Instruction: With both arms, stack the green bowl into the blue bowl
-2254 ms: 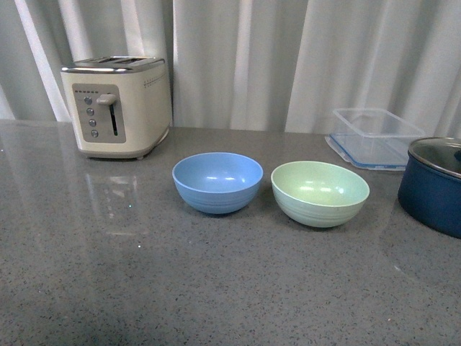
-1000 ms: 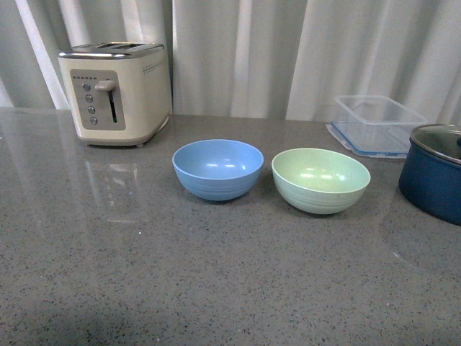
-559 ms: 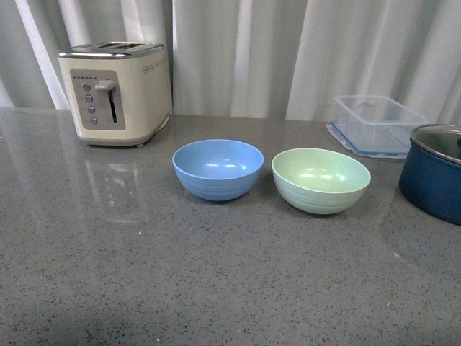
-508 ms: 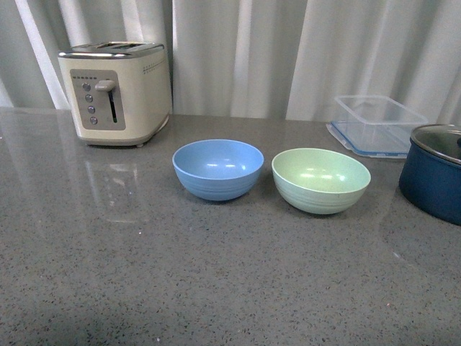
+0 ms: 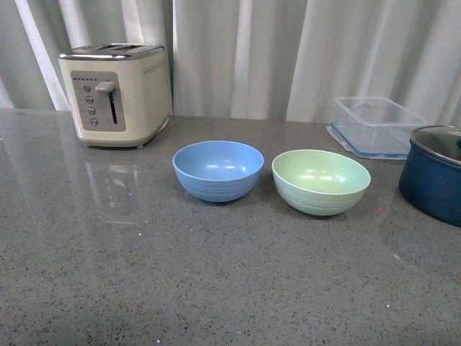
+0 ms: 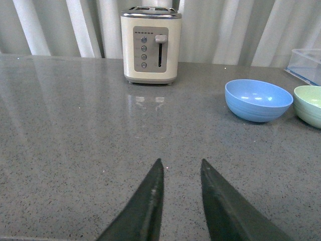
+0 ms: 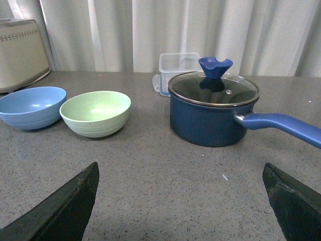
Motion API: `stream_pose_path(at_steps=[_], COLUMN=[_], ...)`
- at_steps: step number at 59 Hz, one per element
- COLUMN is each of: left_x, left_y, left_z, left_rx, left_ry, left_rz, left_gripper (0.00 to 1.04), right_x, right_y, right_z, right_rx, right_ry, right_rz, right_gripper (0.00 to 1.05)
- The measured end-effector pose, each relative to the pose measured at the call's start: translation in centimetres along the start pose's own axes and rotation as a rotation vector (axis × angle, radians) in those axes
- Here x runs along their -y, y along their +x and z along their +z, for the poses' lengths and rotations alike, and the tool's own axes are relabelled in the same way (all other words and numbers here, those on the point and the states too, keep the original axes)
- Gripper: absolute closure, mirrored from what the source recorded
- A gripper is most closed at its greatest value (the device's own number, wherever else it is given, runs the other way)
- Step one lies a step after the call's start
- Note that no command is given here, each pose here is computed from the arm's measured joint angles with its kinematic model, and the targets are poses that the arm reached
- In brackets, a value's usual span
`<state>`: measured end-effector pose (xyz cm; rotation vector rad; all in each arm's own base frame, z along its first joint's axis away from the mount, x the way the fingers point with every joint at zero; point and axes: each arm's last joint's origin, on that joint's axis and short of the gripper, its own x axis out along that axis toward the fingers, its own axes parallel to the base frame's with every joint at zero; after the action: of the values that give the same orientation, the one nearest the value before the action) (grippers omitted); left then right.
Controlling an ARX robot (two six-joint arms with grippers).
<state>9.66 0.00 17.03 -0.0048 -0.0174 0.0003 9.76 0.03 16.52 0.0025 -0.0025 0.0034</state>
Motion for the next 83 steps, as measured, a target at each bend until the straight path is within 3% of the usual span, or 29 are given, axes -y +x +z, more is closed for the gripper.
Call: stream_pose_path(at_steps=[7, 12, 15, 21, 29, 33, 40, 52, 62, 83], left_x=[0.0, 0.0, 0.0, 0.0, 0.0, 0.0, 0.0, 0.0, 0.0, 0.0], left_y=[0.0, 0.0, 0.0, 0.0, 0.0, 0.0, 0.0, 0.0, 0.0, 0.0], left_z=[0.0, 0.0, 0.0, 0.0, 0.0, 0.0, 0.0, 0.0, 0.0, 0.0], left_rx=[0.0, 0.0, 0.001, 0.0, 0.001, 0.001, 0.001, 0.001, 0.001, 0.001], left_ry=[0.0, 0.0, 0.0, 0.0, 0.0, 0.0, 0.0, 0.0, 0.0, 0.0], left_rz=[0.0, 0.0, 0.0, 0.0, 0.0, 0.0, 0.0, 0.0, 0.0, 0.0], left_gripper=[0.51, 0.37, 0.26, 0.05, 0.07, 0.07, 0.07, 0.07, 0.07, 0.07], right_x=[0.0, 0.0, 0.1, 0.2, 0.0, -0.2, -0.9, -2.6, -4.1, -6.1], right_y=[0.0, 0.1, 0.7, 2.7, 5.9, 9.6, 14.2, 20.0, 23.8, 28.6], right_z=[0.0, 0.3, 1.3, 4.9, 8.4, 9.7, 10.1, 11.2, 10.1, 4.8], right_rx=[-0.003, -0.214, -0.328, -0.364, -0.436, -0.551, -0.654, -0.682, -0.729, -0.853], right_ry=[0.001, 0.047, 0.078, 0.144, 0.257, 0.366, 0.421, 0.454, 0.457, 0.419], right_rz=[-0.002, -0.032, -0.021, 0.034, 0.114, 0.126, 0.093, 0.041, -0.019, -0.136], right_gripper=[0.1, 0.1, 0.1, 0.1, 0.1, 0.1, 0.1, 0.1, 0.1, 0.1])
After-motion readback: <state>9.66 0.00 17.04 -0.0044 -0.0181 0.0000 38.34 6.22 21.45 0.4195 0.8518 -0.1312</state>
